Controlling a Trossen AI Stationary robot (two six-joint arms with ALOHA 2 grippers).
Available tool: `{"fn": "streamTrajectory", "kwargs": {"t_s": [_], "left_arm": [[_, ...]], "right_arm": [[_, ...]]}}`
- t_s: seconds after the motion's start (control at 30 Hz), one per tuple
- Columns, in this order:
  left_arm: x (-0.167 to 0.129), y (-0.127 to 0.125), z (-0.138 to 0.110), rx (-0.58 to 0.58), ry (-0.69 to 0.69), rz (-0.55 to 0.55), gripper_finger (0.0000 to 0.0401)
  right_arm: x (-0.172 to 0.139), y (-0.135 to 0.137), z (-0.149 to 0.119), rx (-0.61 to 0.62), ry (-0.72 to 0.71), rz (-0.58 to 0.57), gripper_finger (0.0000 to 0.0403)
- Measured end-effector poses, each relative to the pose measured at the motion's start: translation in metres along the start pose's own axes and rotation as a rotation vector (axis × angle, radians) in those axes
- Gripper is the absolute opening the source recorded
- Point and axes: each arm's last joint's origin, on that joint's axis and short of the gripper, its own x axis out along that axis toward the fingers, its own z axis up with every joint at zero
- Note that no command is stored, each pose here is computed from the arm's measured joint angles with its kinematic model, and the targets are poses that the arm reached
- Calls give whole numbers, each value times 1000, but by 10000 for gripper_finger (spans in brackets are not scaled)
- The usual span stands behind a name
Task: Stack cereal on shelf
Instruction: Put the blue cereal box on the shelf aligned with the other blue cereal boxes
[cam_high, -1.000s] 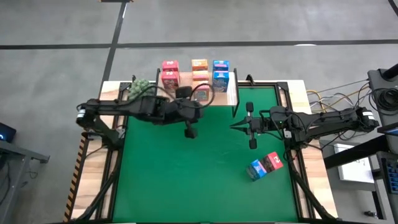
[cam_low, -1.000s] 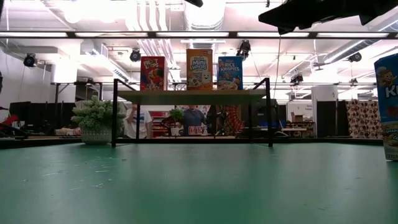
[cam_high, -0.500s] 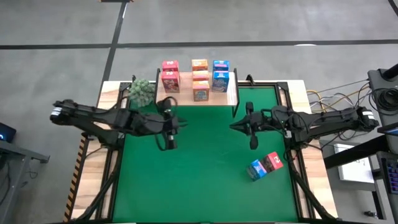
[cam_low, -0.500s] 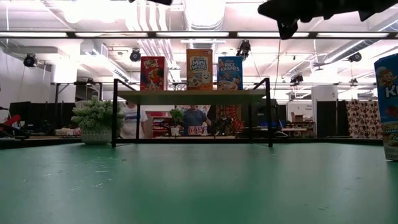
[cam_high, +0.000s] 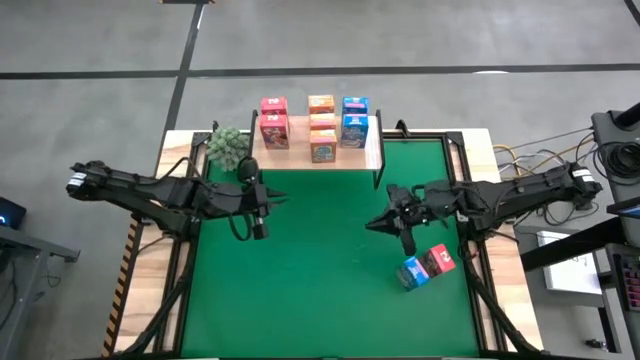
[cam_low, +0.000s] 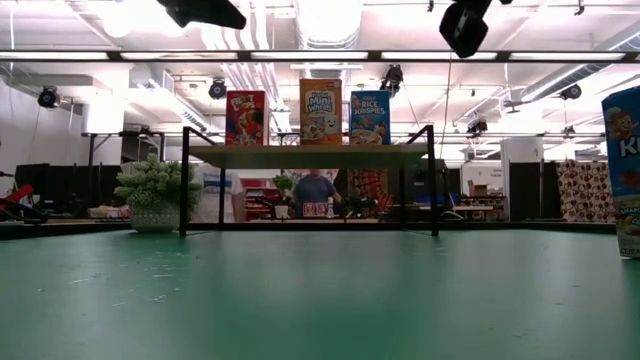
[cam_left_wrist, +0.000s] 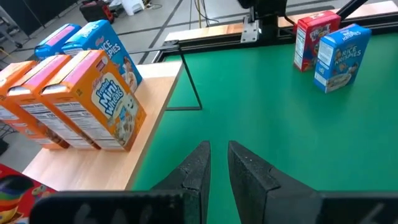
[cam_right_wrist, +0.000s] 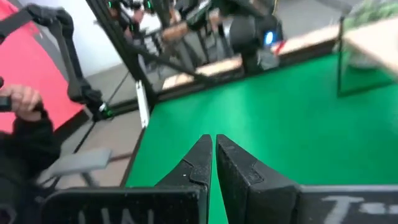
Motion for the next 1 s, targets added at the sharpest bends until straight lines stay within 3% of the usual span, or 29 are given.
{"fn": "streamTrajectory", "kwargs": {"t_s": [0.13,0.37,0.63,0.8,1.0], "left_arm": [[1,0,-3,9,11,0,39],[2,-1,-5,24,32,0,39],[2,-1,-6,30,44,0,39],[2,-1,-7,32,47,0,39],[2,-1,-7,39,48,-1,39]], "right_arm": [[10,10,4,134,164,-38,13],[23,26,5,426,543,-213,13],[28,51,-18,702,946,-458,13],[32,57,-35,769,995,-597,13],[34,59,-41,765,1011,-633,29]]}}
